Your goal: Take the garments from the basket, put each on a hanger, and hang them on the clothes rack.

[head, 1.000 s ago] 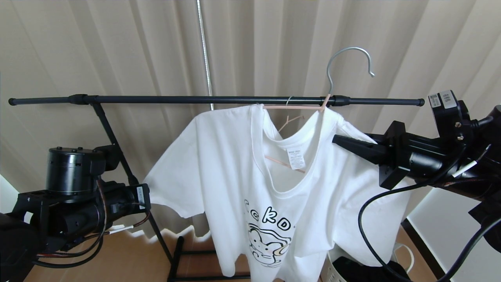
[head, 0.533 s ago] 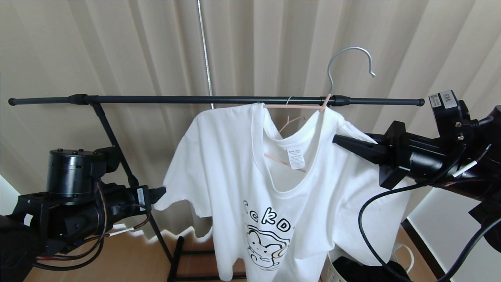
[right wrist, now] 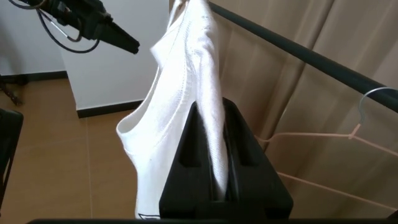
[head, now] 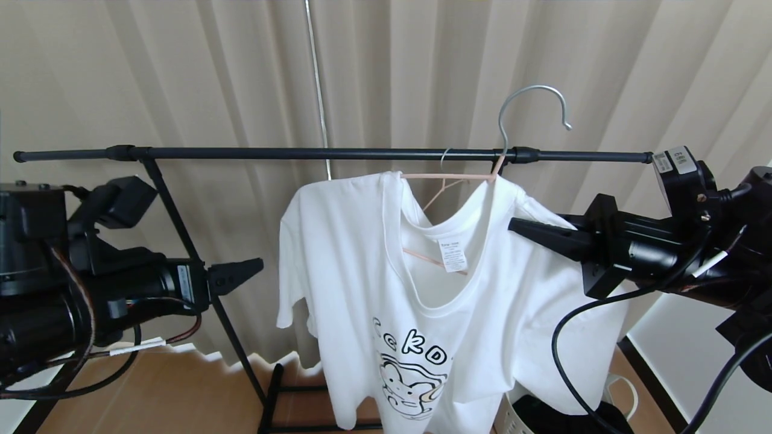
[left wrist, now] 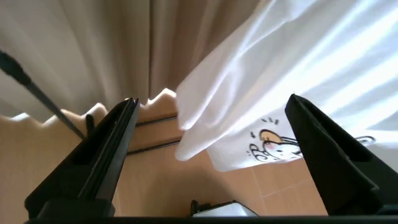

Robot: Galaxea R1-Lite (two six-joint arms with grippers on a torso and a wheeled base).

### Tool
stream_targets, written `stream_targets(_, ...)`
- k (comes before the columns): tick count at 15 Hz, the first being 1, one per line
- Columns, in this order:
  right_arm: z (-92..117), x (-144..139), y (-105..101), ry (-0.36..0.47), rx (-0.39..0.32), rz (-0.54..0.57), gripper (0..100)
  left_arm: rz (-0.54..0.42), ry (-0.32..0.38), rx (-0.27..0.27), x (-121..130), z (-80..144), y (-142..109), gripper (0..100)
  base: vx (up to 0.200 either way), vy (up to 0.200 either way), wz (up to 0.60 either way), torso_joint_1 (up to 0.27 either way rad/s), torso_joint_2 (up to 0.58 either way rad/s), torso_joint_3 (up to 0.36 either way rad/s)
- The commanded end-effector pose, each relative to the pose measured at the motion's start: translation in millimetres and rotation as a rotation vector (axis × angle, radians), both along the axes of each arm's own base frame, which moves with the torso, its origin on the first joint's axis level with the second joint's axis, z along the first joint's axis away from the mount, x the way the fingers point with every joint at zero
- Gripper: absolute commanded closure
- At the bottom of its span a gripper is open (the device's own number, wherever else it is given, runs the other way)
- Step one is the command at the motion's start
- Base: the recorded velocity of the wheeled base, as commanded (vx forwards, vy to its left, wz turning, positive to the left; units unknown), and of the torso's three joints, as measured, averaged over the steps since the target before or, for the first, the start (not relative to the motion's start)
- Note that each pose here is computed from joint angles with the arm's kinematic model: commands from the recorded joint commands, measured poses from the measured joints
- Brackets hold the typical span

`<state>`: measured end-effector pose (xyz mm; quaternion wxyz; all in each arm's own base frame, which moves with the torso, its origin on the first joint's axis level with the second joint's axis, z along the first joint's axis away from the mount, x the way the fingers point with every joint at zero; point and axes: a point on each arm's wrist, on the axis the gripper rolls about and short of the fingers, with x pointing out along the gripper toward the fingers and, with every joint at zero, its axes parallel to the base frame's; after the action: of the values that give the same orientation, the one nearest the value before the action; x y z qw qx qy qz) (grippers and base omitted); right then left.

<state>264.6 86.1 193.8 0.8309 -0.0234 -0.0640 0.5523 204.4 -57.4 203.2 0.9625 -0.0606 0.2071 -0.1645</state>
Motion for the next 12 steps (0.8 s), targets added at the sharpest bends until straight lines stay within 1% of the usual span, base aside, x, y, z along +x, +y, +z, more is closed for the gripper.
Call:
stream_targets(1, -4.7, 3.2, 1.3, 0.018, -0.003, 0.006, 100, -0.135, -0.113, -0.063, -20.2, 57.4, 0.4, 0, 0.000, 0.000, 0.00, 0.000, 0.00, 0.000)
stream_targets(3, -5.2, 3.0, 1.9, 0.041, 0.000, 0.052, 100, -0.264, -0.108, -0.104, -24.3, 81.3, -1.2, 0, 0.000, 0.000, 0.00, 0.000, 0.00, 0.000)
stream_targets(4, -5.6, 2.8, 1.5, 0.051, 0.001, 0.062, 100, -0.297, -0.115, -0.102, -22.6, 88.5, -2.6, 0, 0.000, 0.000, 0.00, 0.000, 0.00, 0.000)
stream_targets(5, -6.0, 2.4, 1.9, 0.052, 0.000, 0.067, 100, -0.329, -0.117, -0.066, -14.1, 90.0, -6.8, 0, 0.000, 0.000, 0.00, 0.000, 0.00, 0.000)
stream_targets(6, -6.7, 2.2, 1.4, 0.055, 0.000, 0.065, 100, -0.357, -0.116, -0.043, -10.0, 90.6, -9.3, 0, 0.000, 0.000, 0.00, 0.000, 0.00, 0.000)
stream_targets(7, -8.0, 2.3, 2.0, 0.060, -0.002, 0.073, 100, -0.473, -0.119, -0.028, -8.9, 99.8, -14.8, 0, 0.000, 0.000, 0.00, 0.000, 0.00, 0.000)
stream_targets(8, -9.3, 3.0, 2.2, 0.064, -0.004, 0.080, 100, -0.539, -0.112, -0.026, -8.4, 105.4, -18.6, 0, 0.000, 0.000, 0.00, 0.000, 0.00, 0.000)
stream_targets(9, -10.2, 3.3, 2.5, 0.067, -0.006, 0.094, 100, -0.606, -0.106, 0.000, -5.4, 110.2, -25.1, 0, 0.000, 0.000, 0.00, 0.000, 0.00, 0.000)
stream_targets(10, -11.0, 3.3, 2.5, 0.069, -0.008, 0.098, 100, -0.646, -0.102, 0.038, 0.6, 110.8, -31.5, 0, 0.000, 0.000, 0.00, 0.000, 0.00, 0.000)
stream_targets(11, -11.7, 2.7, 2.9, 0.072, -0.009, 0.105, 100, -0.714, -0.108, 0.121, 15.3, 110.2, -42.9, 0, 0.000, 0.000, 0.00, 0.000, 0.00, 0.000)
stream_targets(12, -12.0, 1.5, 3.0, 0.074, -0.009, 0.106, 100, -0.755, -0.106, 0.166, 26.1, 109.0, -50.9, 0, 0.000, 0.000, 0.00, 0.000, 0.00, 0.000)
